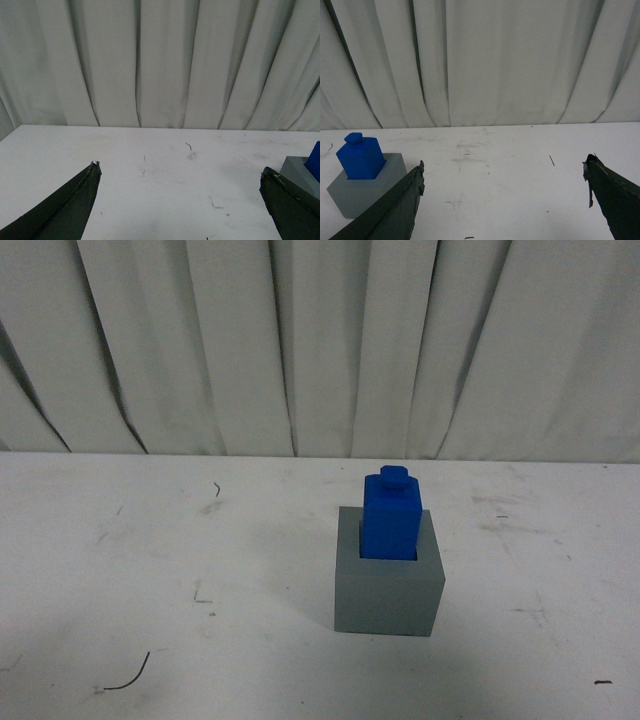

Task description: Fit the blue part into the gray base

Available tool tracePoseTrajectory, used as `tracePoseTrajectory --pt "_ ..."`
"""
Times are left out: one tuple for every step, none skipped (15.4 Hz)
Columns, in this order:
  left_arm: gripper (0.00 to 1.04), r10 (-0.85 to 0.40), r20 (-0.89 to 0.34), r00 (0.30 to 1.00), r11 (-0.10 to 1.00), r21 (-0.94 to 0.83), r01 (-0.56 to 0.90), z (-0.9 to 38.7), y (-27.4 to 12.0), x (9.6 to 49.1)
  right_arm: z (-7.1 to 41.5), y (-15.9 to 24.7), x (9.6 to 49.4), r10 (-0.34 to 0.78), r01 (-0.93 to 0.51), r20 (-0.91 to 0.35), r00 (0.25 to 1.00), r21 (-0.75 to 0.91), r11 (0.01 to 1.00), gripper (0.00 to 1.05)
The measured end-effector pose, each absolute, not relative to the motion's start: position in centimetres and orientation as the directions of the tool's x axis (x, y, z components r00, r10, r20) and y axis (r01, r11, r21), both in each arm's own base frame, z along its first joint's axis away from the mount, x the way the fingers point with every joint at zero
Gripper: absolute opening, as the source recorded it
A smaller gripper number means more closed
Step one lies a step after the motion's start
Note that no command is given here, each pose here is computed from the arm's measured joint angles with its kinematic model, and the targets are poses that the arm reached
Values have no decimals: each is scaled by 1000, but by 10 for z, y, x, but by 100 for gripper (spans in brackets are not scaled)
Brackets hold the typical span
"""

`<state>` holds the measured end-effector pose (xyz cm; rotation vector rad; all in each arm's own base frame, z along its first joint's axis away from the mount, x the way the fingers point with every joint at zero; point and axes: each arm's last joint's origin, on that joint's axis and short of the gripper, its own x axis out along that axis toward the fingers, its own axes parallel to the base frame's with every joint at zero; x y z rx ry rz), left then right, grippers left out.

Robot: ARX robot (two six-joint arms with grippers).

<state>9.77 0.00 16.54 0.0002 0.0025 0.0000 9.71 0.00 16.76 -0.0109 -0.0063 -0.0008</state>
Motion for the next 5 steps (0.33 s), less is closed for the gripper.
tracePoseTrajectory --pt "98 0 -2 1000 1000 0 0 165 0 98 168 0 97 -1 1 6 1000 -11 1000 98" --pt "98 0 -2 1000 1000 0 0 165 0 98 168 0 97 -1 1 6 1000 -11 1000 98" --pt "98 0 -2 1000 1000 0 0 165 0 98 168 0 97 -1 1 6 1000 -11 1000 98" --pt "98 0 -2 1000 1000 0 0 165 0 98 168 0 97 -1 1 6 1000 -11 1000 98" --pt "98 0 -2 1000 1000 0 0 165 0 98 168 0 97 -1 1 6 1000 -11 1000 98"
